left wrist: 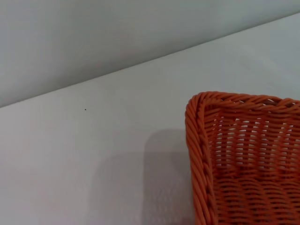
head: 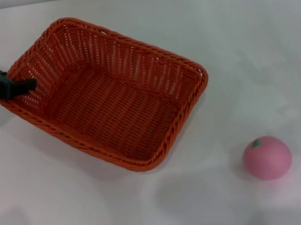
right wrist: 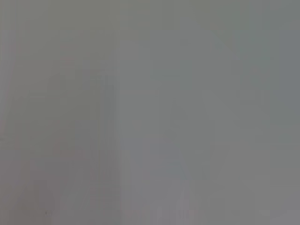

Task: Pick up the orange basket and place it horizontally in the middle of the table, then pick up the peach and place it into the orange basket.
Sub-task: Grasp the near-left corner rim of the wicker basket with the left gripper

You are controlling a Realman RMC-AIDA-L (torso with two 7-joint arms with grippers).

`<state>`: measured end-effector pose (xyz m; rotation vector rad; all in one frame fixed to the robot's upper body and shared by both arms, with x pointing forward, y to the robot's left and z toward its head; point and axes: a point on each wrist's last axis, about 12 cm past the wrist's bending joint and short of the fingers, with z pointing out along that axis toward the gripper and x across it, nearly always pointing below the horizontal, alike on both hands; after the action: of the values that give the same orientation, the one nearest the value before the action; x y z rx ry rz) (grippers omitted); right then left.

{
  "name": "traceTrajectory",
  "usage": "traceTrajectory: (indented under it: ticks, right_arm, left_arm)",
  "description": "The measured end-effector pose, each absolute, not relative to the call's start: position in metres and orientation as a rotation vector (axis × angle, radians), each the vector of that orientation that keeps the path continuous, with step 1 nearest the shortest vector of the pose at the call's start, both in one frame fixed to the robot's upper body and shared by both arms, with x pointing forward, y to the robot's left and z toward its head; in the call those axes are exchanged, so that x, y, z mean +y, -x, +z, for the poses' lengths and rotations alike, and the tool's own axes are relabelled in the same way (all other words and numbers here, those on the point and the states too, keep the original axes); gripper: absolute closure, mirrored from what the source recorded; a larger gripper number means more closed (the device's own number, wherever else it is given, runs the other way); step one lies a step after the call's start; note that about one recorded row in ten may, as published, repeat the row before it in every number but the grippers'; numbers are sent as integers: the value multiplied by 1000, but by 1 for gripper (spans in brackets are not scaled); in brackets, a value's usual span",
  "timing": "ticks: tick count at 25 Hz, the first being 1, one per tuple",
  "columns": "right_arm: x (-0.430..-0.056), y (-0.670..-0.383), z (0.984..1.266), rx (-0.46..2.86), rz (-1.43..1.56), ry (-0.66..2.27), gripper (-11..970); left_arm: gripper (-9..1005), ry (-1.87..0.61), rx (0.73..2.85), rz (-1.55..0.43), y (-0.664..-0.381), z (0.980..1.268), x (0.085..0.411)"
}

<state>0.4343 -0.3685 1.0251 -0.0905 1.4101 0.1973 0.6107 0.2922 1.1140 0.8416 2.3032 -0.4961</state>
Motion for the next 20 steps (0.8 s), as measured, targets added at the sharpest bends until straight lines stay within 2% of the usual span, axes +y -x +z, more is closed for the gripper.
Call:
traceTrajectory:
  ticks: [8, 11, 20]
  right_arm:
    - [-367, -434, 1024, 1411, 205, 84, 132]
    - [-366, -434, 1024, 1411, 206, 83, 132]
    - [-367, -434, 1025, 1406, 203, 71, 134]
  left_arm:
    - [652, -838, 2301, -501, -611, 1118, 291]
    - [824, -827, 2300, -500, -612, 1121, 290]
    - [825, -771, 2318, -550, -609, 1130, 286]
